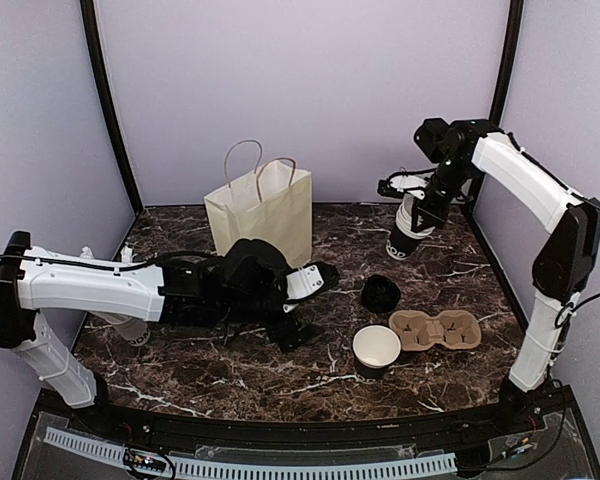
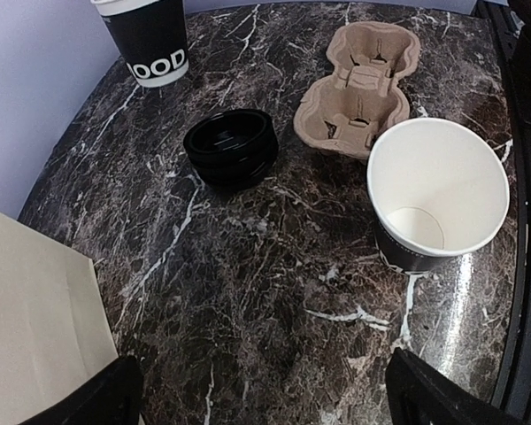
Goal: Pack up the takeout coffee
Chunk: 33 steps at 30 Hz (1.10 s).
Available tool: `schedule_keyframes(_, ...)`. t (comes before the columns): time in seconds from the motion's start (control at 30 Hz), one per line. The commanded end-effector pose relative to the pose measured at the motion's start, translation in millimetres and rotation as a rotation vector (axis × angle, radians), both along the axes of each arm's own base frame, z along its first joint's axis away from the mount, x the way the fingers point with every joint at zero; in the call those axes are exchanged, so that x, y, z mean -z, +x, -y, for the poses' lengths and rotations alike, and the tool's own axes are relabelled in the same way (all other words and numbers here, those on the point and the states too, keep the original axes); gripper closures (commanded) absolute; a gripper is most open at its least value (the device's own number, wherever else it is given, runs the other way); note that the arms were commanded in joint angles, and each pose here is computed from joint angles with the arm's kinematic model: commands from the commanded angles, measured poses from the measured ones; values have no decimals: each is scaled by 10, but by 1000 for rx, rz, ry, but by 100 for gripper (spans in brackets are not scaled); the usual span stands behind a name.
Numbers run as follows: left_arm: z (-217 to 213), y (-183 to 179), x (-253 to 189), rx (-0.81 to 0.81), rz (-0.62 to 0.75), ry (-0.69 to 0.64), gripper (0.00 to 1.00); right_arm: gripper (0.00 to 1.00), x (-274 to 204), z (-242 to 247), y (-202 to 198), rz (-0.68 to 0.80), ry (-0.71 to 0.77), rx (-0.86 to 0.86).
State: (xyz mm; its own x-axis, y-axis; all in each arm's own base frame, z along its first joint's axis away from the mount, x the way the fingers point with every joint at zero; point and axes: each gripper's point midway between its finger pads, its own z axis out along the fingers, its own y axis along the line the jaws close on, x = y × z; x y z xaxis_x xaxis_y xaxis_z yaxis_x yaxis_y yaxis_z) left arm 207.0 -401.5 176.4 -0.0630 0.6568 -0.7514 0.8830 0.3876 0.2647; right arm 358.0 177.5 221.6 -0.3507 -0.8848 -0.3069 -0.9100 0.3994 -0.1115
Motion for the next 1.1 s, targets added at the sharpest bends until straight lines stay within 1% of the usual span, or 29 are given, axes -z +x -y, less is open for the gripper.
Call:
schedule_keyframes(0.0,169,19,-38,70,35,-19,1,100,-124,588,182,65,-195,89)
schedule_keyframes(0.13,153,-55,110,90,-6,-11,1,100,-56,949,230,73,-330,107)
schedule_keyframes(0.3,110,-156,56,114,-42,-30,1,100,95,1141,277,27,-363,97)
schedule_keyframes(0.37,97,-169,14,116,-38,-40,1,100,146,1196,336,13,-359,111)
schedule_keyframes(0.6,19,-193,16,110,-4,5,2,100,352,1334,415,-55,-324,129)
schedule_keyframes(0.7,16,-211,56,116,6,22,2,100,398,1311,440,-73,-278,138)
schedule_keyframes(0.9,33,-265,150,126,7,56,2,100,539,1321,444,-119,-254,152)
schedule_keyframes(1.0,30,-260,186,123,15,73,2,98,623,1339,446,-146,-241,163)
schedule_keyframes(1.07,14,-247,217,119,26,95,2,95,657,1369,452,-156,-242,172)
